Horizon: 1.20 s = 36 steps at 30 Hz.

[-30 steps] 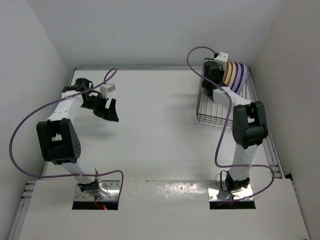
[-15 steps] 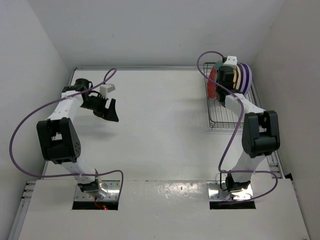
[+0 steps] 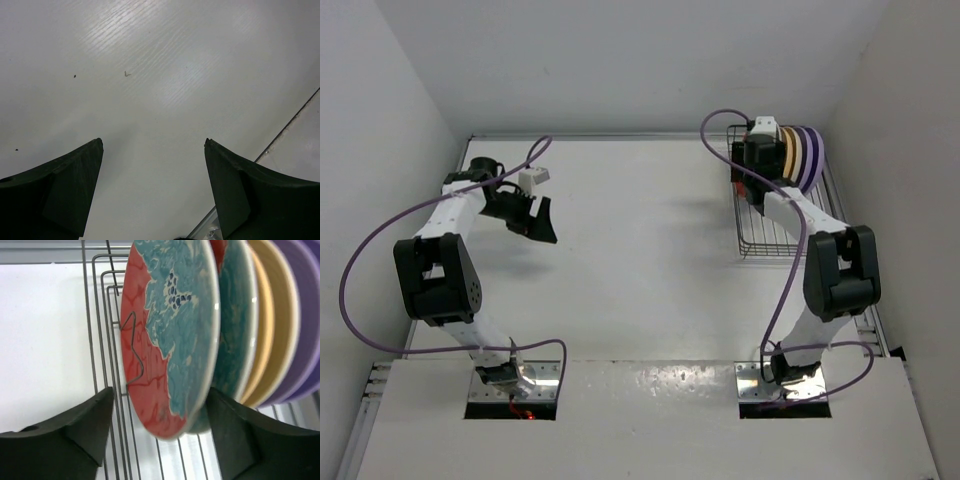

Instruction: Load the plates into the dish rack

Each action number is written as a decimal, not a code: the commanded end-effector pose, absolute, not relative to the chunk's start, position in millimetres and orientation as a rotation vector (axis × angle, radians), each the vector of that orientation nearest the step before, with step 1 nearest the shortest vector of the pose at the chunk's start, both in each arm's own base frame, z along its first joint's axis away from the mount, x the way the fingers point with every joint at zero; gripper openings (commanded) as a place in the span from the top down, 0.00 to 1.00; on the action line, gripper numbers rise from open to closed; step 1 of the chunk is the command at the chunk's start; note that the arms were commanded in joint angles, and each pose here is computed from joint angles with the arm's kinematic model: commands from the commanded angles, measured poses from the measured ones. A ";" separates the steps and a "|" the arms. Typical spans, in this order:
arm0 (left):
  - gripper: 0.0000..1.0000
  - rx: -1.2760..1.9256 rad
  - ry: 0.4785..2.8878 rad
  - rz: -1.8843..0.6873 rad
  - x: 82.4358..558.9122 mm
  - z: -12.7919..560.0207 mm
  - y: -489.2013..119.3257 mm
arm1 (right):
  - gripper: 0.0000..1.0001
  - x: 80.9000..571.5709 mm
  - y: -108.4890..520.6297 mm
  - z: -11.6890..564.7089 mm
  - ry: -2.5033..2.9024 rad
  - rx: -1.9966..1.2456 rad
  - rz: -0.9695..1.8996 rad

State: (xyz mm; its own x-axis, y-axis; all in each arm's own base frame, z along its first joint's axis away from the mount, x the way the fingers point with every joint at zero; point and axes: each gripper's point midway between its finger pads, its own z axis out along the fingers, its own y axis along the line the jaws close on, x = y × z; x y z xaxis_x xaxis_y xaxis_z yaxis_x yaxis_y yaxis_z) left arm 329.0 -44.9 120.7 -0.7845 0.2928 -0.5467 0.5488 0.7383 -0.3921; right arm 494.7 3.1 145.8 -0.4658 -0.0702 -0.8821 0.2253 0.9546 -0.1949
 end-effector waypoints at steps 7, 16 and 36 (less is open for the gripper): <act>0.13 0.646 2.435 -0.686 343.1 142.7 -35.5 | 0.00 456.8 13.3 318.7 1.791 0.142 -0.291; 0.12 0.556 2.503 -0.401 345.3 137.9 -6.2 | 0.00 297.6 83.8 248.0 2.052 -0.222 0.284; 0.01 0.595 2.527 -0.172 291.2 116.8 -11.1 | 0.00 130.0 127.5 58.3 2.499 0.418 0.920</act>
State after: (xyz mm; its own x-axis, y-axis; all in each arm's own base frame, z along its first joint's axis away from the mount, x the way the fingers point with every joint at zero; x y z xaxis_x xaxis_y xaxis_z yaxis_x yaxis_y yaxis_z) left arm 299.1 -17.5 114.7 -0.7778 0.3418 -0.5274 0.4430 0.8935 -0.0742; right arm 143.4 120.9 63.5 -0.8177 0.4264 -0.3866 0.0864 0.7550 0.6500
